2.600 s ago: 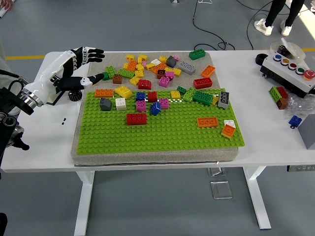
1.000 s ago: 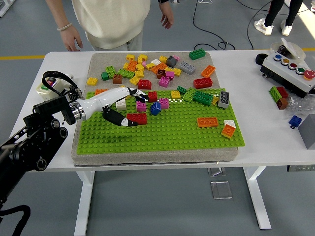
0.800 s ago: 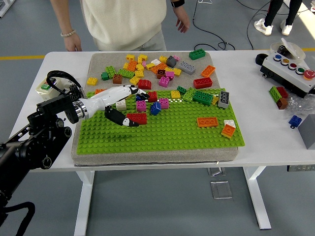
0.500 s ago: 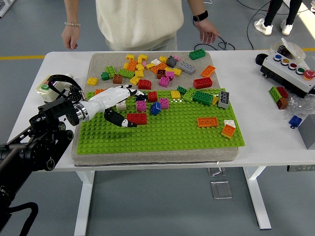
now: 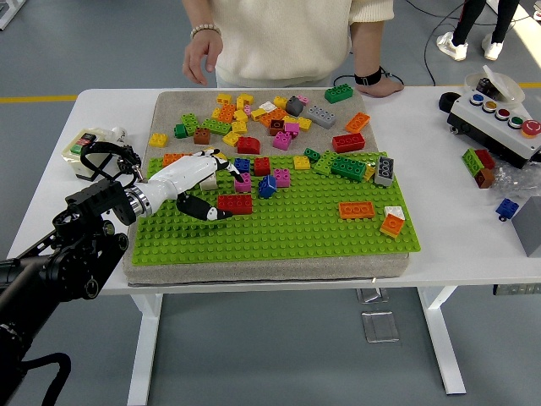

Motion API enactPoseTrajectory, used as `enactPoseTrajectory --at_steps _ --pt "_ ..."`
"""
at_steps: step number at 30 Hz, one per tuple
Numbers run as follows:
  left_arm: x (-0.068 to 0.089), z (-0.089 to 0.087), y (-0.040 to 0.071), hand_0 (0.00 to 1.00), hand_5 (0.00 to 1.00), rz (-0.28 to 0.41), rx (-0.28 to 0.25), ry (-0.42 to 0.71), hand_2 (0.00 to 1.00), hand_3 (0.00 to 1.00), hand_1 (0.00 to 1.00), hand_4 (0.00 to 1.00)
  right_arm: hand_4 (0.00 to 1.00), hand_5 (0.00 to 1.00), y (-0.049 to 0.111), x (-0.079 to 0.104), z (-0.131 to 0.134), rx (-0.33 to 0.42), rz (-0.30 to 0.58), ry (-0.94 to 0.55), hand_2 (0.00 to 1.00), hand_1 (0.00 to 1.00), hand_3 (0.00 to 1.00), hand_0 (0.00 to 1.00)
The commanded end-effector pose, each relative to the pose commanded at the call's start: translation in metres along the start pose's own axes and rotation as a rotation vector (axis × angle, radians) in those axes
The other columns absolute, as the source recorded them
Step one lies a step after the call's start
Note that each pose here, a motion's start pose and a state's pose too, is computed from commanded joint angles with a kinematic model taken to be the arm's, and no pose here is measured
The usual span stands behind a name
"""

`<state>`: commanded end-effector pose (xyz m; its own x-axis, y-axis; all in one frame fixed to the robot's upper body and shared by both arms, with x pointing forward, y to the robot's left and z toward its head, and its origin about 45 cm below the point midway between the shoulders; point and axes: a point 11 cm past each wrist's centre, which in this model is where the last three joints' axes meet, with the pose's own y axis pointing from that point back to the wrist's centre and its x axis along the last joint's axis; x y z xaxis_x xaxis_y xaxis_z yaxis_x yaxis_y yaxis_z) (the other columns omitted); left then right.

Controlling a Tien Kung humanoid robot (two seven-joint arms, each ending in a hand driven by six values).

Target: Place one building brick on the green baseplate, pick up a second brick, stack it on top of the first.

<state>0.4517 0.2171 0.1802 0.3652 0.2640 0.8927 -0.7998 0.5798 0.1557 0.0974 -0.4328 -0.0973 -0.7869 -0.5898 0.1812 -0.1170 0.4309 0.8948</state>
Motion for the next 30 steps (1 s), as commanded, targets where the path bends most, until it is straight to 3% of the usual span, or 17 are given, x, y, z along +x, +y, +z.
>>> enactPoseTrajectory --at_steps 15,30 --pt "-0.013 -0.008 -0.001 0.998 0.19 -0.016 0.039 0.017 0.682 0.63 0.822 0.844 0.916 0.495 0.0 -0.001 0.002 -0.002 -0.002 0.0 0.717 0.668 0.594 0.741" --pt "-0.014 -0.011 -0.003 0.998 0.184 -0.006 0.062 0.018 0.675 0.623 0.815 0.836 0.915 0.494 0.0 -0.003 0.003 -0.003 -0.004 0.003 0.717 0.669 0.594 0.742"
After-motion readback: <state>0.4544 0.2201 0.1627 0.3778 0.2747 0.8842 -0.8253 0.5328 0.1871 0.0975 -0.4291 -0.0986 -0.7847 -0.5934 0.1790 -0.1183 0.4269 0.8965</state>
